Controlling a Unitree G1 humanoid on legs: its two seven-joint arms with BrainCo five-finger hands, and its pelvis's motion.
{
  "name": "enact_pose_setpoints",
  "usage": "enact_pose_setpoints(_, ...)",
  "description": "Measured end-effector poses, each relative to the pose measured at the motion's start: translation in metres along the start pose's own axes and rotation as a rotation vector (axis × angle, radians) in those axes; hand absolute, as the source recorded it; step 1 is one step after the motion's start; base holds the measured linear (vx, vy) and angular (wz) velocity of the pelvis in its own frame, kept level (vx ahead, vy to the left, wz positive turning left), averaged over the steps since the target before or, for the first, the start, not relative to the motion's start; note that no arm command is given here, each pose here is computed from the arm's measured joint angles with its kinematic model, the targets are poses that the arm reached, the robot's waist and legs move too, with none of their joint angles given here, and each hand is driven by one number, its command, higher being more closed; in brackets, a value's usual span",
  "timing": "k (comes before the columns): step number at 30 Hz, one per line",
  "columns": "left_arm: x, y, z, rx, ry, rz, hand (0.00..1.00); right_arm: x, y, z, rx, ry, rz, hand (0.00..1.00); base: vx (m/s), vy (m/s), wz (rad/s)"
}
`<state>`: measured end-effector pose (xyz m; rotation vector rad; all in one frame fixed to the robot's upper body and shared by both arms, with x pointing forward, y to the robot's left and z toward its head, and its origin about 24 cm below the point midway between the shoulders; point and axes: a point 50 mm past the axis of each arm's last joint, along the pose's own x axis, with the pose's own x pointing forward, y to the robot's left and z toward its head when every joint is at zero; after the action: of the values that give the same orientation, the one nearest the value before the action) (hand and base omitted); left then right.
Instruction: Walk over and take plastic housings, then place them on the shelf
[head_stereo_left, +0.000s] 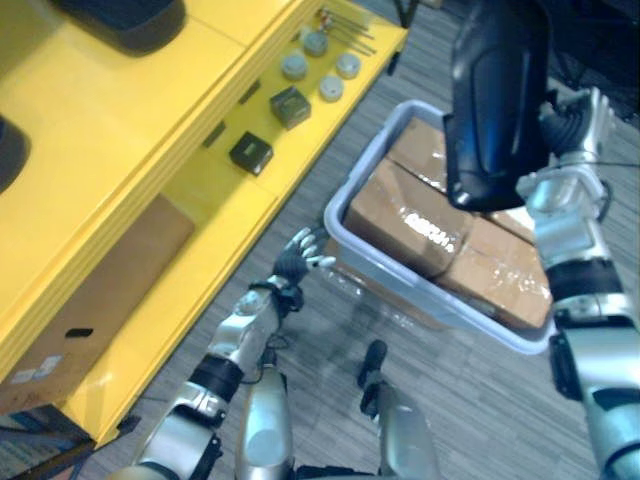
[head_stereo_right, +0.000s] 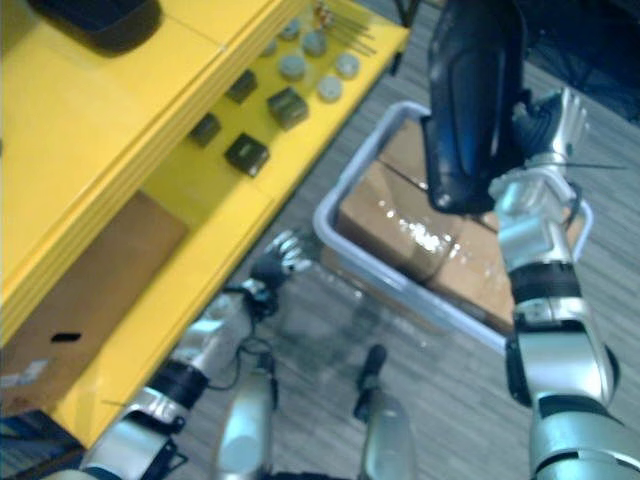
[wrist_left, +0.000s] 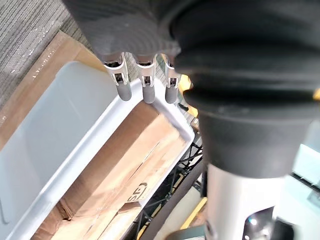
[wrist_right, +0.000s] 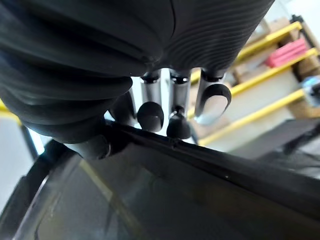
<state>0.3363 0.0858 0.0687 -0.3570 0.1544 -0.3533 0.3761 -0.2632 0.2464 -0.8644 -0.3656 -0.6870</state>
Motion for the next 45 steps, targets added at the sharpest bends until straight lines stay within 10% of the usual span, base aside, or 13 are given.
enact_pose_setpoints(13,0.020,-0.003,0.037,0.014,-0.199,0.246,0.00,-0.041,0.041,0.040,0.102,-0.159,0.110,1.00,0.02,0.016,-0.10)
enact_pose_setpoints(45,0.033,-0.050,0.039,-0.138,-0.158,0.044,0.00,-0.086,0.082,0.088,0.172,-0.415,0.305,1.00,0.00,0.006,-0.01)
